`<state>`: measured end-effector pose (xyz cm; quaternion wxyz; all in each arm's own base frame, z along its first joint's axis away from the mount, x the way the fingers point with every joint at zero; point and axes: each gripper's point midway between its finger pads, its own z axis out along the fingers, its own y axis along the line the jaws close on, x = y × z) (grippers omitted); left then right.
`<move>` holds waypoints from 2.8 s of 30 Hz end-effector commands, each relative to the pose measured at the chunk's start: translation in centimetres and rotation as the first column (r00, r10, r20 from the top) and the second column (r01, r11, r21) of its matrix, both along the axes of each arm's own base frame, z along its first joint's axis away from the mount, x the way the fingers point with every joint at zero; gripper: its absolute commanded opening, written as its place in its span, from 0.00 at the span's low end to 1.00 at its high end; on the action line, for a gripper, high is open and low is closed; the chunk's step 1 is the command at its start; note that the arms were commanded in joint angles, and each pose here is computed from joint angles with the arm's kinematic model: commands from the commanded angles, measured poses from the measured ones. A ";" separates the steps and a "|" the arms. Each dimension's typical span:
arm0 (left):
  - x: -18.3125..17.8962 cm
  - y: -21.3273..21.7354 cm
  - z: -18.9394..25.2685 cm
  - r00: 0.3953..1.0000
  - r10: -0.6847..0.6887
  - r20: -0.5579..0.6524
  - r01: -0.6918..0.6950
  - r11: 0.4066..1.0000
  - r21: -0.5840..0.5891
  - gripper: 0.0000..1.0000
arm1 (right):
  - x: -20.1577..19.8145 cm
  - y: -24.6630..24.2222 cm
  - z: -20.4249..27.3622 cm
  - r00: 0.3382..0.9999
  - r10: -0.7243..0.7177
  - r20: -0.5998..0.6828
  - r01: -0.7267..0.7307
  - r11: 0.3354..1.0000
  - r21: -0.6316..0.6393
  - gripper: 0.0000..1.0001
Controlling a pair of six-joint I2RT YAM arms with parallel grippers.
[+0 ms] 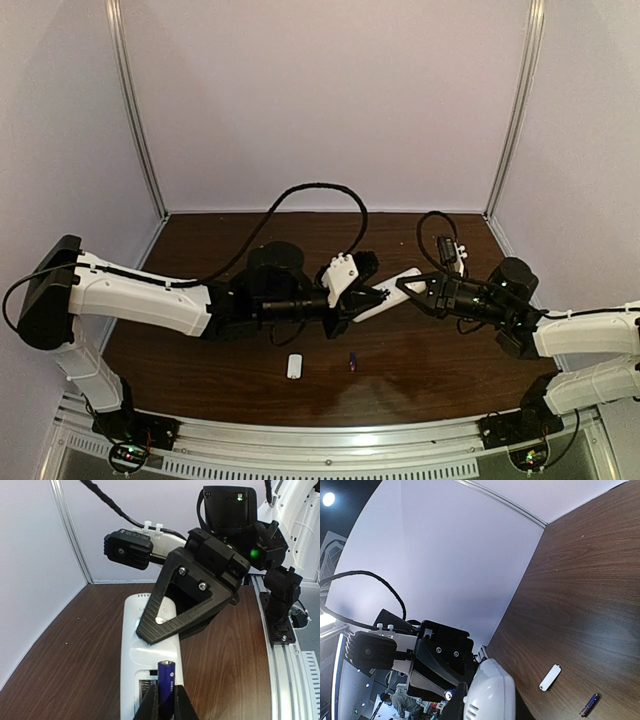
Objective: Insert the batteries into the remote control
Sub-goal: Place the battery in the battery compartment, then load the battery into the battery compartment.
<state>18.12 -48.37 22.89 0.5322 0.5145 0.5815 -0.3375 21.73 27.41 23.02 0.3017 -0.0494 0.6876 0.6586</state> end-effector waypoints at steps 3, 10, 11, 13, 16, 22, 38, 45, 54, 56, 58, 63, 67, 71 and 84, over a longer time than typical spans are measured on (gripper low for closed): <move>-0.1 -0.1 -0.4 1.000 -0.001 -0.006 0.001 1.000 0.024 0.00 | 0.0 0.3 2.2 0.998 0.007 0.066 -0.009 1.000 0.026 0.00; 0.2 0.4 -1.6 0.999 0.028 -0.028 -0.026 0.997 0.067 0.03 | -0.1 0.3 2.6 0.996 0.005 0.084 -0.007 1.000 0.017 0.00; 0.2 0.5 -1.7 0.999 0.029 -0.030 -0.027 0.997 0.072 0.04 | -0.1 0.3 2.7 0.996 0.005 0.089 -0.006 1.000 0.014 0.00; 0.2 0.5 -1.7 0.999 0.033 -0.034 -0.030 0.997 0.075 0.07 | 0.0 0.2 2.8 0.996 0.002 0.094 -0.002 1.000 0.007 0.00; 0.2 0.6 -1.9 0.999 0.035 -0.039 -0.032 0.996 0.081 0.11 | -0.1 0.2 2.9 0.995 0.001 0.098 -0.001 1.000 0.004 0.00; 0.2 0.6 -1.9 0.998 0.037 -0.044 -0.033 0.996 0.084 0.20 | -0.1 0.2 2.9 0.995 0.003 0.104 -0.003 1.000 0.000 0.00; 0.8 0.7 0.4 0.997 0.061 -0.037 -0.059 0.997 0.046 0.34 | 0.1 0.2 0.6 0.997 -0.003 0.073 0.008 0.997 -0.076 0.00; 1.0 1.1 2.0 0.998 0.067 -0.008 -0.067 0.997 0.033 0.39 | 0.1 0.1 0.1 0.998 -0.010 0.065 0.015 0.996 -0.087 0.00; 0.6 1.1 2.4 0.999 0.049 -0.012 -0.049 0.998 0.027 0.39 | 0.3 0.1 -0.1 0.998 -0.018 0.059 0.023 0.995 -0.093 0.00; 0.6 1.1 2.6 0.999 0.047 -0.013 -0.046 0.999 0.025 0.38 | 0.4 0.0 -0.3 0.998 -0.024 0.054 0.030 0.995 -0.100 0.00; 0.5 1.0 2.9 0.999 0.038 -0.016 -0.037 0.999 0.024 0.35 | 0.5 0.0 -0.4 0.998 -0.030 0.050 0.035 0.994 -0.104 0.00; 0.2 0.5 2.7 0.999 0.013 -0.029 -0.012 0.999 0.041 0.29 | 0.7 0.0 -0.7 0.999 -0.034 0.041 0.038 0.993 -0.110 0.00; -0.1 0.1 2.2 0.999 -0.010 -0.042 0.013 0.998 0.056 0.24 | 0.8 -0.1 -0.8 0.998 -0.048 0.036 0.052 0.992 -0.115 0.00; -0.1 -0.4 1.5 0.998 -0.020 -0.056 0.024 0.997 0.073 0.23 | 0.8 0.0 -0.6 0.998 -0.046 0.034 0.049 0.993 -0.111 0.00; 1.6 -0.3 1.4 0.980 0.103 -0.172 -0.100 0.995 0.028 0.24 | 1.4 -0.8 -0.4 0.992 -0.110 0.064 0.118 0.984 -0.136 0.00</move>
